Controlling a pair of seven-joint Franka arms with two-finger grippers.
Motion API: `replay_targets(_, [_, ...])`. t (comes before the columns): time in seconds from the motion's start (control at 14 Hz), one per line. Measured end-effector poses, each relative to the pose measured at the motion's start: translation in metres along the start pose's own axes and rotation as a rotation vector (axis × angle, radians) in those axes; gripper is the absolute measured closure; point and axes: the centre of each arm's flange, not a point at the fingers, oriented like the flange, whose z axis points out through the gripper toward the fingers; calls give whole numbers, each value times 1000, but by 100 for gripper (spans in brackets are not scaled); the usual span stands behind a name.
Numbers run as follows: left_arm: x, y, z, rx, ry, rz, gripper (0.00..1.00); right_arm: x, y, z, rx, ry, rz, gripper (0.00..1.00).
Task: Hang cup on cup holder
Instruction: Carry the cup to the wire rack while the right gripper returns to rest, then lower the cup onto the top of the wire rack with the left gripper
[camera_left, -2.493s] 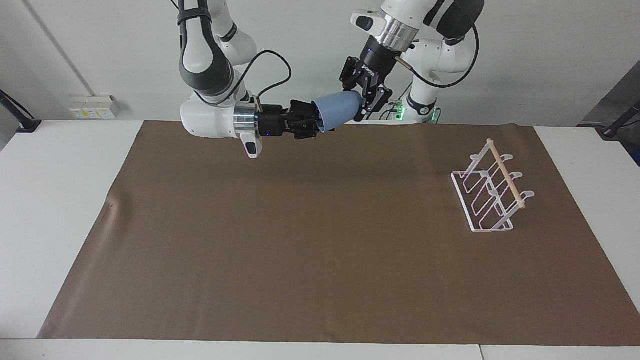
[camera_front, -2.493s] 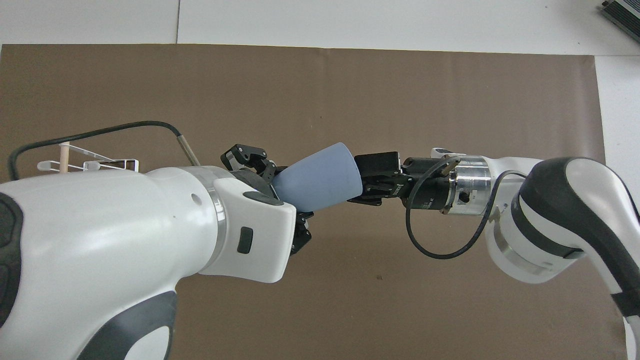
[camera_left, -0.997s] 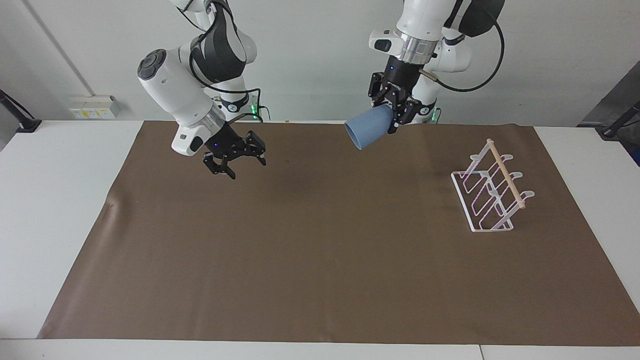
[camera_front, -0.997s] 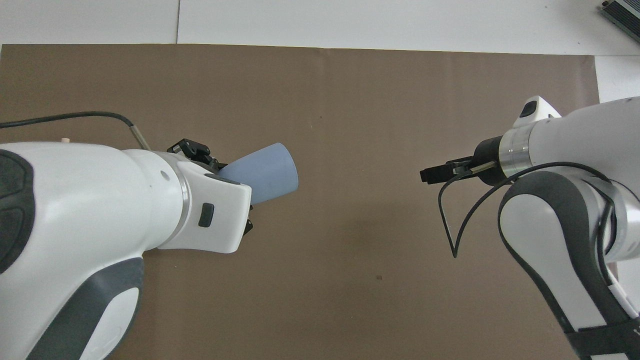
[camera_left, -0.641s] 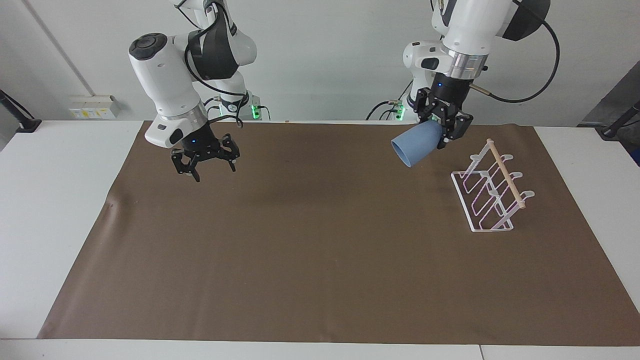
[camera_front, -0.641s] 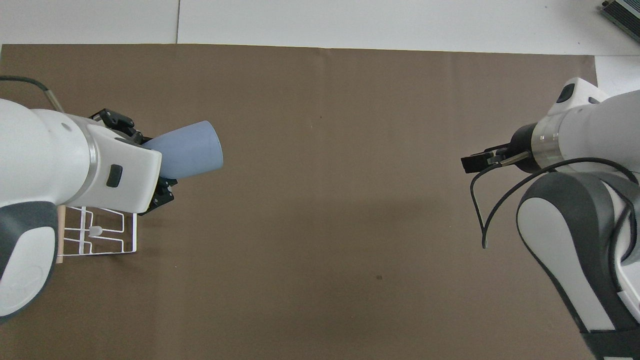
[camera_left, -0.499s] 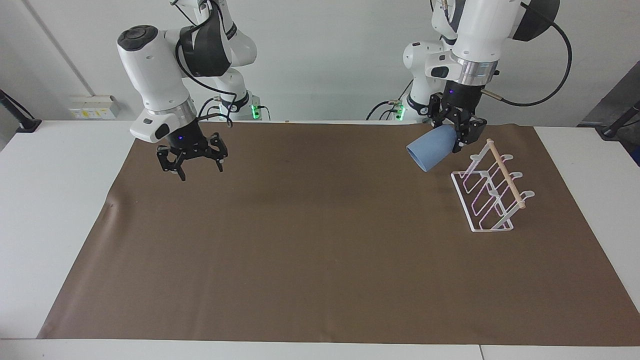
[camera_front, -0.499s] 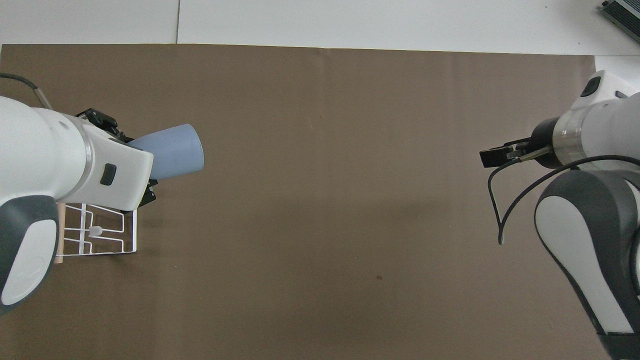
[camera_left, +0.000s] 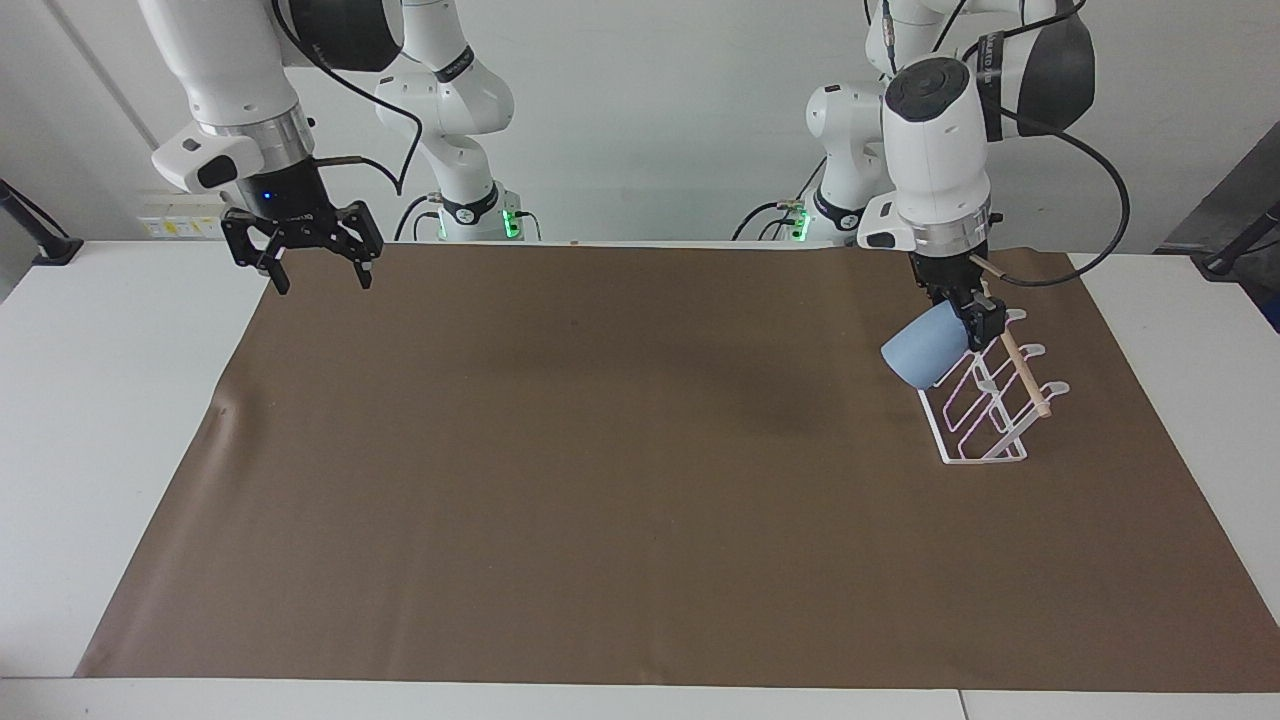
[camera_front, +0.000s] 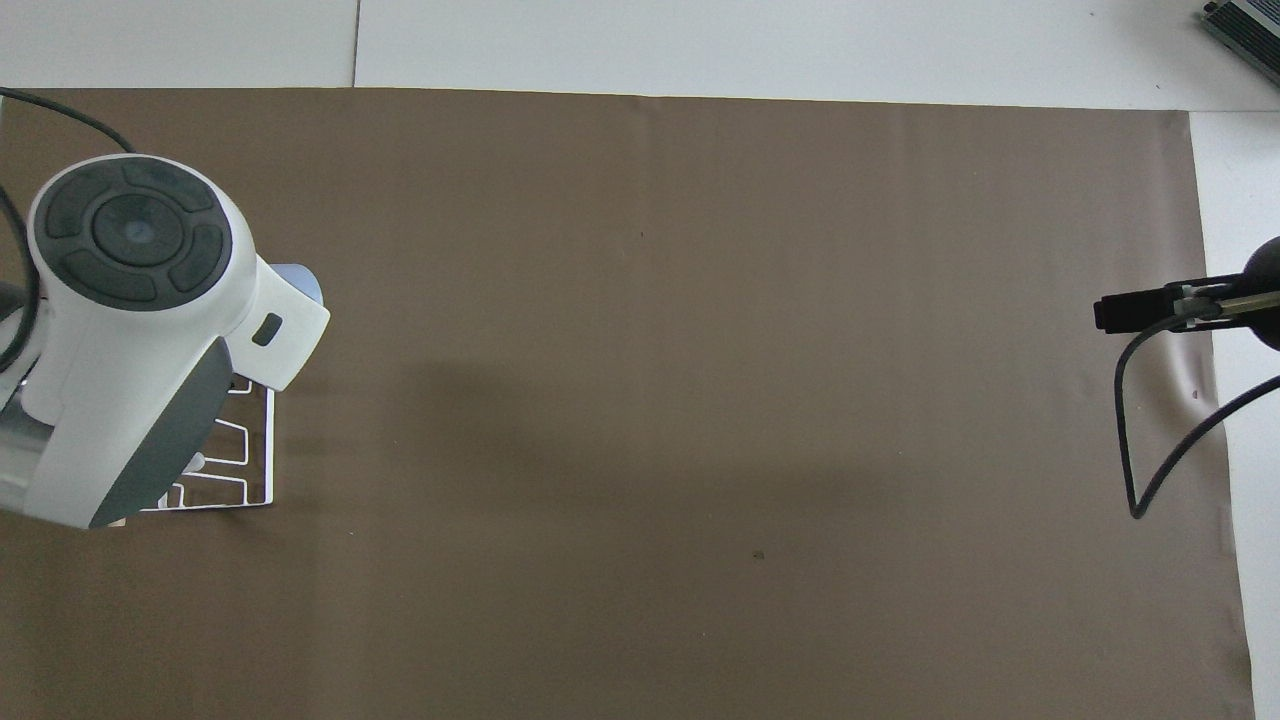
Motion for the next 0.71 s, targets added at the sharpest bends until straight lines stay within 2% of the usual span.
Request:
replay_targets(0.21, [2,-9,19,28,-105,134,29,-5,0,-8,0,-39,101,0])
replay_targets(0.5, [2,-19,35,86,-243,252,29,-9,13,6,7,-80,137,0])
replay_targets(0.71, [7,-13,48,81,-269,314,29,-13,13,2,7,-81,140,0])
